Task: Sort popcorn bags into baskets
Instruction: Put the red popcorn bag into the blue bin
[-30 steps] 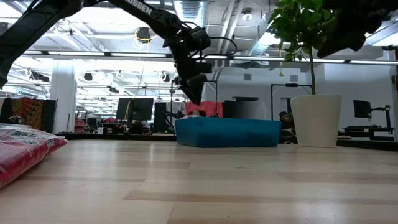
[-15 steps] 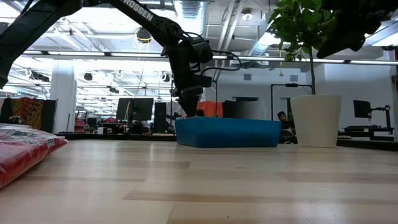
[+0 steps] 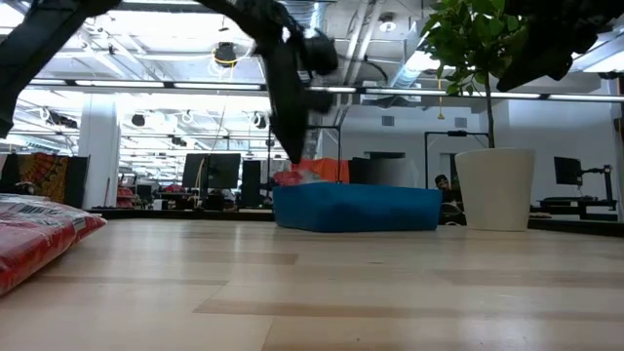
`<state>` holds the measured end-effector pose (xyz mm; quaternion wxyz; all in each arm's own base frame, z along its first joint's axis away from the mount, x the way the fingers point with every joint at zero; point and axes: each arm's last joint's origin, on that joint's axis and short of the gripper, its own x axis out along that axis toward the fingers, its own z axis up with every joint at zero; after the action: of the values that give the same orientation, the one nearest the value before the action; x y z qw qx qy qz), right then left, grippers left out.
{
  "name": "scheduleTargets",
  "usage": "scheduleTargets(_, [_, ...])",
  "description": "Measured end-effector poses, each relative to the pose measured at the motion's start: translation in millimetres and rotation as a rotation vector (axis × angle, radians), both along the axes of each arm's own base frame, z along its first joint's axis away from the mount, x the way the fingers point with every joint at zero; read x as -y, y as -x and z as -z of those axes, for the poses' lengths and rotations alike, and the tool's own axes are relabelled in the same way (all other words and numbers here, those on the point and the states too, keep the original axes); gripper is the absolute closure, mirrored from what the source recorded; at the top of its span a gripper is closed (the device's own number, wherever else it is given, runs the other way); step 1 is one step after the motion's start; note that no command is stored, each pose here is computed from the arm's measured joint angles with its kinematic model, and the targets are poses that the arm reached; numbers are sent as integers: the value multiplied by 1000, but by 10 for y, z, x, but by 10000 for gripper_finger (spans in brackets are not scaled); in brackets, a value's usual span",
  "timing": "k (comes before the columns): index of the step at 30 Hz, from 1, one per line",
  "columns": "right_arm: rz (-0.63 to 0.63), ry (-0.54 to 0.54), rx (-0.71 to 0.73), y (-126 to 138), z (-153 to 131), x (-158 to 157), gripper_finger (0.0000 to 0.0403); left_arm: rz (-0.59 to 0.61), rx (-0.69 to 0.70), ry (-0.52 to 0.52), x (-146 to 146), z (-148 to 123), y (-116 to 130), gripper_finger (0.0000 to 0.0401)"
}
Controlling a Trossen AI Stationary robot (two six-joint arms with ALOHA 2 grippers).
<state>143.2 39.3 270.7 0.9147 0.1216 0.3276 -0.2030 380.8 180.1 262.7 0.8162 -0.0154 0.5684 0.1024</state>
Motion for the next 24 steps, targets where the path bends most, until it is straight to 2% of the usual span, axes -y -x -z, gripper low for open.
scheduleTargets(3, [0,0,0,0,0,0,369,-3,37,123,125,-357,248,392])
scheduleTargets(6, [-2,4,-1,0,0,0,369,4,131,162,254,-634,443,392])
scheduleTargets(10, [-4,10,0,-1,-2,1,377,-27,252,121,374,-818,548,392])
scheduleTargets(13, [-3,-5,19,-14,-13,-6,383,-32,264,217,525,-882,725,392])
scheduleTargets(16, [-14,-20,36,-23,-24,-25,385,-10,316,331,808,-1022,1043,392])
scheduleTargets(18, [-13,-25,37,-22,-24,-28,382,-36,314,354,1015,-1009,1286,392])
scheduleTargets(21, [-11,-27,41,-32,-24,-31,371,-116,281,342,1303,-825,1616,388])
scheduleTargets(24, [-8,-31,49,-46,-27,-32,362,-146,305,430,1582,-591,1875,365])
